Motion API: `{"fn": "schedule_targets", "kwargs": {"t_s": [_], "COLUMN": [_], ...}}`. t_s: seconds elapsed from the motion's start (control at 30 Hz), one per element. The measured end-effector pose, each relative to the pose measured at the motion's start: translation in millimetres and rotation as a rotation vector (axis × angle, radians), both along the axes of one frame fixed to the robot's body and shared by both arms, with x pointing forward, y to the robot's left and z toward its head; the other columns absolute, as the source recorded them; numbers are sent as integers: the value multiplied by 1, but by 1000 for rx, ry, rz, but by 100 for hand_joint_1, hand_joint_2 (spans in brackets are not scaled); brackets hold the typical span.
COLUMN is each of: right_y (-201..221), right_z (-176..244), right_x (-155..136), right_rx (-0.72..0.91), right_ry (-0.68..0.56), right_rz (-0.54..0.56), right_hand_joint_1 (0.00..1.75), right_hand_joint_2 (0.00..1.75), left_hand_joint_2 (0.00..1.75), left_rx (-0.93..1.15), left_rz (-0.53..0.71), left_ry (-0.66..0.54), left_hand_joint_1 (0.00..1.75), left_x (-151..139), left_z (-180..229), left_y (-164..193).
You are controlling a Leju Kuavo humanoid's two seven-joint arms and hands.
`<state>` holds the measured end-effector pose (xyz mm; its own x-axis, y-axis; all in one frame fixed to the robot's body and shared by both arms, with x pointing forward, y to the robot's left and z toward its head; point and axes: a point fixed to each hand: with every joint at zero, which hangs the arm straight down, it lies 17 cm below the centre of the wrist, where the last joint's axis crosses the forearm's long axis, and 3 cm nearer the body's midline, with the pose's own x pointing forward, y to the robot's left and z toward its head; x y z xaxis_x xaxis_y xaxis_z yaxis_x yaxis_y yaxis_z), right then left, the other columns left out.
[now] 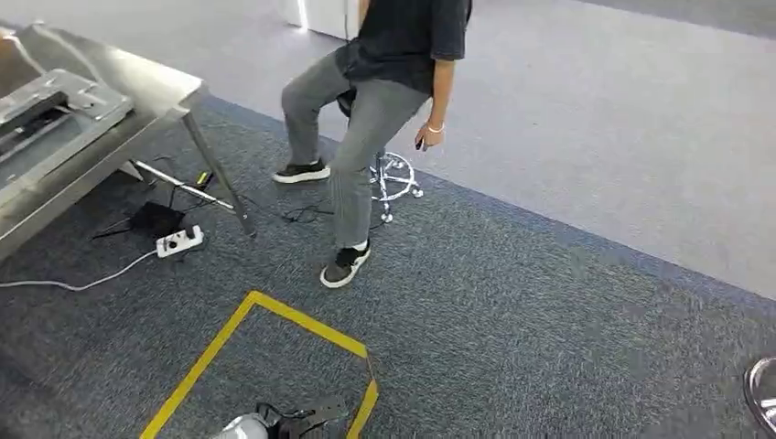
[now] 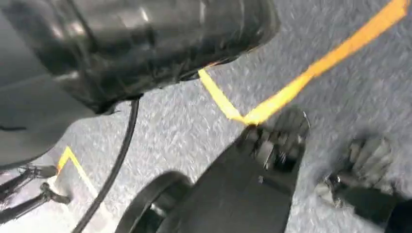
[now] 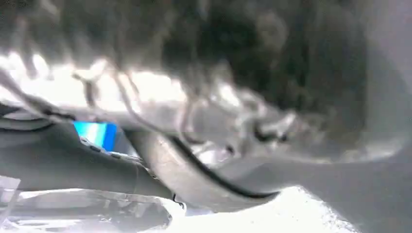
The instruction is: Take the parts from the cabinet and place them on the table.
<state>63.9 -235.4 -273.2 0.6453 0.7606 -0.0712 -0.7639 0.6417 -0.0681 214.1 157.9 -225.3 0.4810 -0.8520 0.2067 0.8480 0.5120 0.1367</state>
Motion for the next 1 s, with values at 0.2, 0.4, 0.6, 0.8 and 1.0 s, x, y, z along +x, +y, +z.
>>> {"fn": "schedule_targets", "kwargs": {"t_s": [0.2, 0.4, 0.6, 0.8, 1.0], "right_y": [-4, -8, -23, -8, 33], "right_z": [0, -1, -1, -2, 5], "right_x": [-1, 3, 26, 38, 51], "right_rx": [-7, 2, -19, 69, 168], "right_ry": [2, -13, -93, -242, -265], "right_rz": [-2, 9, -18, -10, 140], "right_hand_joint_1": [0, 0, 0, 0, 0], "right_hand_joint_2": [0, 0, 0, 0, 0], "left_hand_joint_2": [0, 0, 0, 0, 0], "left_rx": [0, -1, -29, 94, 44], "left_rz": [1, 70, 148, 450, 505], "left_ry": [-3, -80, -145, 57, 20], "left_hand_joint_1": [0, 0, 0, 0, 0], "left_x": [2, 21, 26, -87, -82], "left_z": [1, 3, -2, -44, -43], "left_y": [-1, 4, 26, 95, 97]}}
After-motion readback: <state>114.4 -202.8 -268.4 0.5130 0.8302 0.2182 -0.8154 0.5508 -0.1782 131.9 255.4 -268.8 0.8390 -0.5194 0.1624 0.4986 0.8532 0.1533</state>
